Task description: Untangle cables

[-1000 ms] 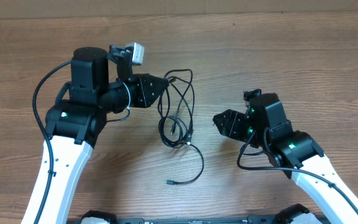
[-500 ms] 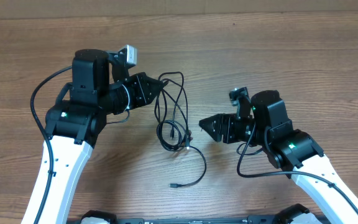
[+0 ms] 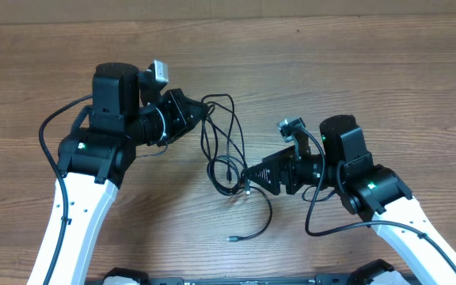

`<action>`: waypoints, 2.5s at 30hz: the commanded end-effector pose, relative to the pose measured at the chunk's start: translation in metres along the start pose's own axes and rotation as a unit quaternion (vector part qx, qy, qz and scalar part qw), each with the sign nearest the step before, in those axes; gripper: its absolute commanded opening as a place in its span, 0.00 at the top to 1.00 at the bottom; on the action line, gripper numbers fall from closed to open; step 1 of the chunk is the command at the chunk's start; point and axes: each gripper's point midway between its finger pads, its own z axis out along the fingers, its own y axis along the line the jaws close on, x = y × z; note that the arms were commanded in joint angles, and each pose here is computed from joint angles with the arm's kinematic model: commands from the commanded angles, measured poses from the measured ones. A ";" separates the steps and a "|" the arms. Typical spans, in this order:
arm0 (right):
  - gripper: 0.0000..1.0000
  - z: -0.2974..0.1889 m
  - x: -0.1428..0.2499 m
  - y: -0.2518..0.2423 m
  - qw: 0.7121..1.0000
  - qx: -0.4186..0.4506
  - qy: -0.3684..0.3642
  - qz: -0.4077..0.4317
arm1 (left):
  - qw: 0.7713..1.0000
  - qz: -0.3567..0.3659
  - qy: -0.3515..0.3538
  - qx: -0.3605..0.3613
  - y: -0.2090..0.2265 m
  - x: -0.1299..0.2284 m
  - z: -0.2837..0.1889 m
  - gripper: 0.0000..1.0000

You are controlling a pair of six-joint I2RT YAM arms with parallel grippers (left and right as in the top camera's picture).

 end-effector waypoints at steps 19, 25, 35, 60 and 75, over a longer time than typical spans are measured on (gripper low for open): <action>0.21 0.002 0.011 0.048 0.990 -0.111 0.030 -0.087 | 0.994 -0.065 0.023 0.081 -0.041 0.001 -0.009 0.96; 0.21 0.016 0.019 0.045 0.990 -0.073 0.041 -0.115 | 0.991 -0.070 0.043 0.102 -0.049 0.006 -0.011 0.96; 0.24 0.035 0.023 0.014 0.993 0.001 0.056 -0.107 | 0.986 -0.063 0.085 0.131 -0.060 0.019 -0.015 0.96; 0.18 0.051 0.017 -0.002 0.993 0.015 0.052 -0.105 | 0.983 -0.047 0.104 0.147 -0.078 0.036 -0.008 0.96; 0.57 0.052 0.006 0.005 0.992 0.001 0.031 -0.123 | 0.982 -0.034 0.094 0.158 -0.091 0.038 -0.004 0.96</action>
